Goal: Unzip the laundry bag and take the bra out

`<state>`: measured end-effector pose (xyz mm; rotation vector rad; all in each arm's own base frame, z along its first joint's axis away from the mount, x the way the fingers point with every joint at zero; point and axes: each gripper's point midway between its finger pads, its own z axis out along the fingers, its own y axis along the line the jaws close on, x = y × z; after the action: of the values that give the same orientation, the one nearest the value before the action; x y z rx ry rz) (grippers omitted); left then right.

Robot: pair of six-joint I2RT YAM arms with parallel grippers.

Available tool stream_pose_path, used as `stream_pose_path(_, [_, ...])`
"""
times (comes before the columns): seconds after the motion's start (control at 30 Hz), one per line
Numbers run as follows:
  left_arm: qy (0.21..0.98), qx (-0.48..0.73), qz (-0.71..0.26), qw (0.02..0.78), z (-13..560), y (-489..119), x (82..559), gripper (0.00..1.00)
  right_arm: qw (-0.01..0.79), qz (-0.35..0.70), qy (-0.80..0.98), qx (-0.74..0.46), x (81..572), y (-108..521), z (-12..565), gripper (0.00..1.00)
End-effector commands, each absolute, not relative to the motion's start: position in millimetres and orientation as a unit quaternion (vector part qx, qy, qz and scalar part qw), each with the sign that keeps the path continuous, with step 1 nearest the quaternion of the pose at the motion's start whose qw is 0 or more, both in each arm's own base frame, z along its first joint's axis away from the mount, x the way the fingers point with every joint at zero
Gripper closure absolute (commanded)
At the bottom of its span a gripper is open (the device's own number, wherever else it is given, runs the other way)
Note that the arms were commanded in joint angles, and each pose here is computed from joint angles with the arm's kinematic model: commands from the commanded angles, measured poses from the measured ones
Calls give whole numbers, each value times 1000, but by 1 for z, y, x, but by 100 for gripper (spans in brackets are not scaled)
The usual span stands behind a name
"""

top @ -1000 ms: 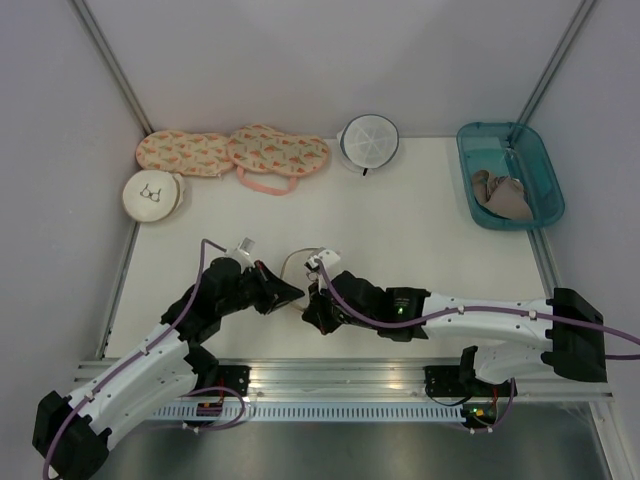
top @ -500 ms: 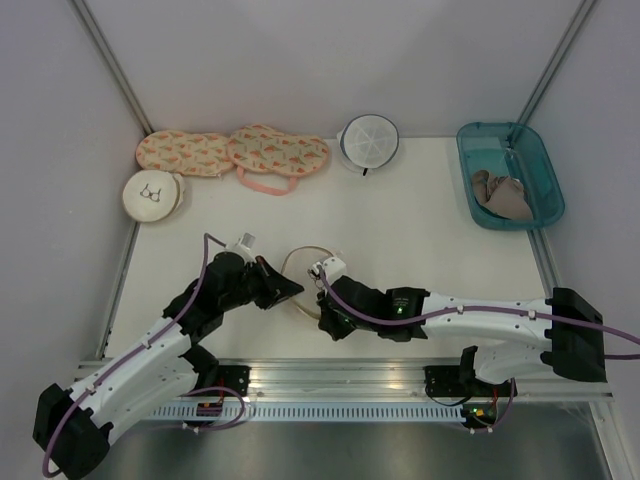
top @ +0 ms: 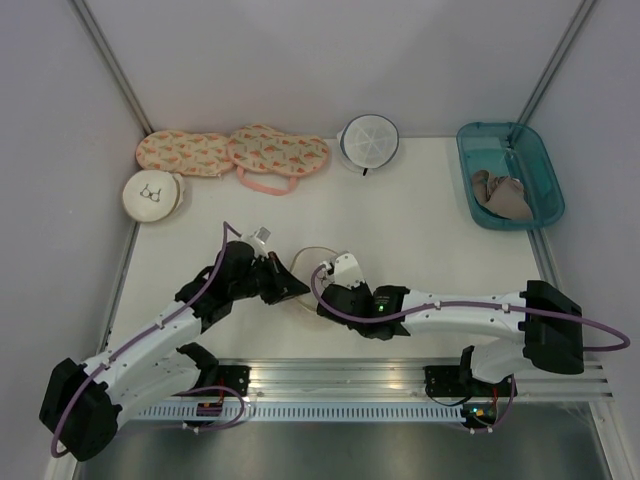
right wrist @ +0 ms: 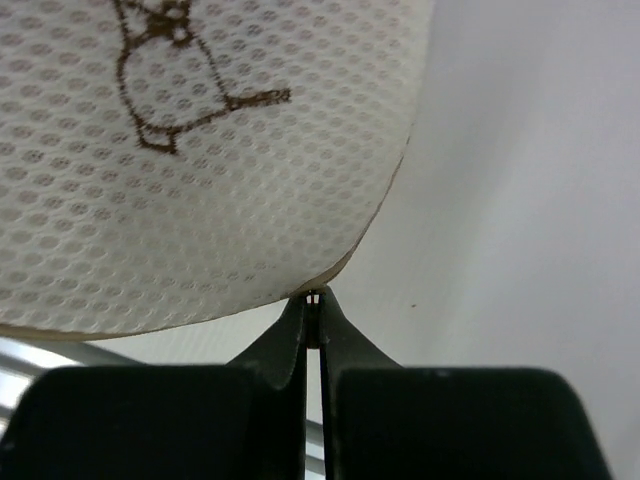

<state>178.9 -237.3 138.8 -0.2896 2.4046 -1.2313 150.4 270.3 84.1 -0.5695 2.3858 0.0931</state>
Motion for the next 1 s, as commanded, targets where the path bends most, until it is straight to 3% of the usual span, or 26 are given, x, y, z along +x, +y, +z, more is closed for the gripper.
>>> stream_pose_path(0.0, [849, -45, -475, 226, 161, -248, 179, 98, 397, -57, 897, -187, 181, 239, 100, 100])
stream_pose_path(0.57, [835, -7, -515, 196, 163, -262, 168, 98, 457, -108, 870, -151, 225, 230, 109, 99])
stream_pose_path(0.63, [835, -5, -514, 194, 162, -262, 167, 98, 455, -111, 871, -149, 225, 229, 111, 88])
stream_pose_path(0.67, [836, -6, -514, 193, 161, -261, 167, 97, 455, -111, 871, -147, 225, 229, 113, 63])
stream_pose_path(0.73, [837, -10, -511, 193, 159, -260, 166, 88, 456, -111, 872, -138, 224, 224, 119, 49])
stream_pose_path(0.77, [839, -16, -509, 191, 155, -259, 166, 69, 455, -106, 873, -139, 222, 224, 122, 32])
stream_pose_path(0.83, [838, -25, -511, 191, 155, -257, 164, 40, 457, -81, 875, -137, 218, 224, 133, 19])
stream_pose_path(0.87, [839, -31, -507, 194, 153, -255, 165, 19, 456, -72, 876, -137, 216, 223, 136, 10])
stream_pose_path(0.93, [838, -39, -505, 201, 152, -250, 163, 4, 457, -34, 877, -143, 209, 227, 149, 2])
stream_pose_path(0.97, [840, -45, -500, 205, 148, -247, 162, 2, 458, -19, 877, -144, 207, 230, 154, 2])
